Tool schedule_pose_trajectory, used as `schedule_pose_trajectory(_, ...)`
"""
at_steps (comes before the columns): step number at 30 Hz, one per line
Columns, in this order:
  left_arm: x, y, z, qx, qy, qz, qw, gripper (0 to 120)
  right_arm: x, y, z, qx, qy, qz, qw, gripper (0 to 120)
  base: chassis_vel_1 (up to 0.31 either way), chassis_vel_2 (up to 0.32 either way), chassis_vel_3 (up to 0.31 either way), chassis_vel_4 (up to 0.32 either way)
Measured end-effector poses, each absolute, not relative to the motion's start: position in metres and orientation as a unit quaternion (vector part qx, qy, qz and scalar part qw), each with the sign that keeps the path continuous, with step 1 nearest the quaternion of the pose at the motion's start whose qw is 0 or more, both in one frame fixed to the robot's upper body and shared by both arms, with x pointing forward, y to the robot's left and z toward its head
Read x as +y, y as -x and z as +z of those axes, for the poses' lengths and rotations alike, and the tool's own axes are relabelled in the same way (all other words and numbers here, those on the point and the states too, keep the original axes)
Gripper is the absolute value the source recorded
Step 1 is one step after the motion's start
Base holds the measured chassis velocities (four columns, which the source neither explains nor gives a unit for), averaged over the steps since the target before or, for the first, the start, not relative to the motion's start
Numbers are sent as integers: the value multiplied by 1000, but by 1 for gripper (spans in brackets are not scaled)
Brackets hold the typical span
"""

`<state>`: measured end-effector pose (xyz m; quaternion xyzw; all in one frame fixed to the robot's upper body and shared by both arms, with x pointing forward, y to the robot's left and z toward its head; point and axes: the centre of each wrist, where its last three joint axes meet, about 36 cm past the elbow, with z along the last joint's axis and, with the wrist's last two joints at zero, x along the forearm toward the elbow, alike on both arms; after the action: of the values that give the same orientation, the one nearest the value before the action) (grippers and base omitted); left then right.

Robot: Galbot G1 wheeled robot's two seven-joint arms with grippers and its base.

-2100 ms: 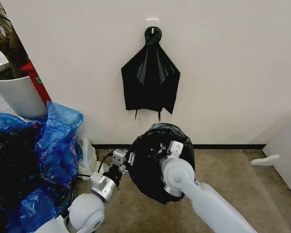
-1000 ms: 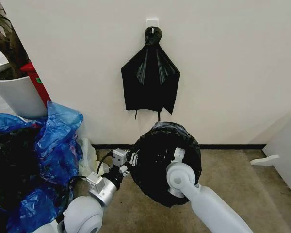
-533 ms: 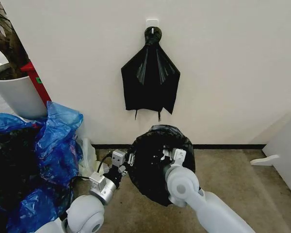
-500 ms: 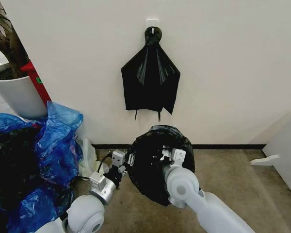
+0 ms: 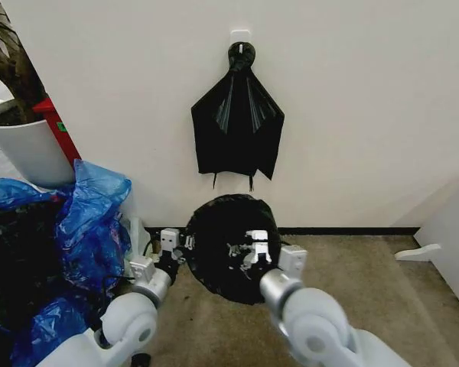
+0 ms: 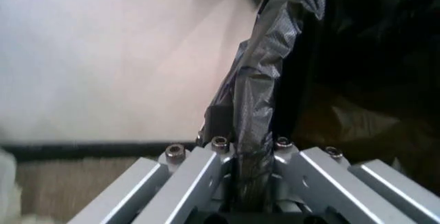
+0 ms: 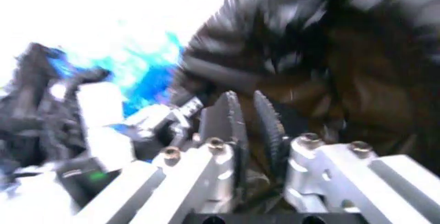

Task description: Place the garbage bag over the trash bin.

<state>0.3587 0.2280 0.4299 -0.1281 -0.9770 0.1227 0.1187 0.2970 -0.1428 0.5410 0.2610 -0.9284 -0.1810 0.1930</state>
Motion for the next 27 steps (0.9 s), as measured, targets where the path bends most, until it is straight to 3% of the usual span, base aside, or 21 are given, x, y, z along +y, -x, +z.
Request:
schedule_pose_trajectory(4, 235, -373, 428, -964, 95, 179, 169, 0, -176, -281, 561, -925, -270, -226, 146, 30, 0, 0, 0, 0)
schedule_pose_trajectory(6, 236, -374, 428, -962, 92, 188, 177, 0, -180, -281, 562, -923, -268, -234, 144, 31, 0, 0, 0, 0)
schedule_pose_trajectory(12, 240, -365, 434, -914, 61, 289, 280, 0, -212, -290, 542, -877, -316, -326, 159, 58, 0, 0, 0, 0)
schedule_pose_trajectory(16, 251, -374, 441, -907, 45, 309, 284, 0, -229, -289, 518, -853, -353, -352, 153, 67, 0, 0, 0, 0)
schedule_pose_trajectory(20, 279, -391, 450, -900, 12, 338, 275, 0, -254, -292, 496, -830, -393, -372, 135, 87, 0, 0, 0, 0)
schedule_pose_trajectory(27, 298, -400, 464, -886, 1, 373, 275, 0, -282, -297, 436, -828, -368, -390, 164, 100, 0, 0, 0, 0)
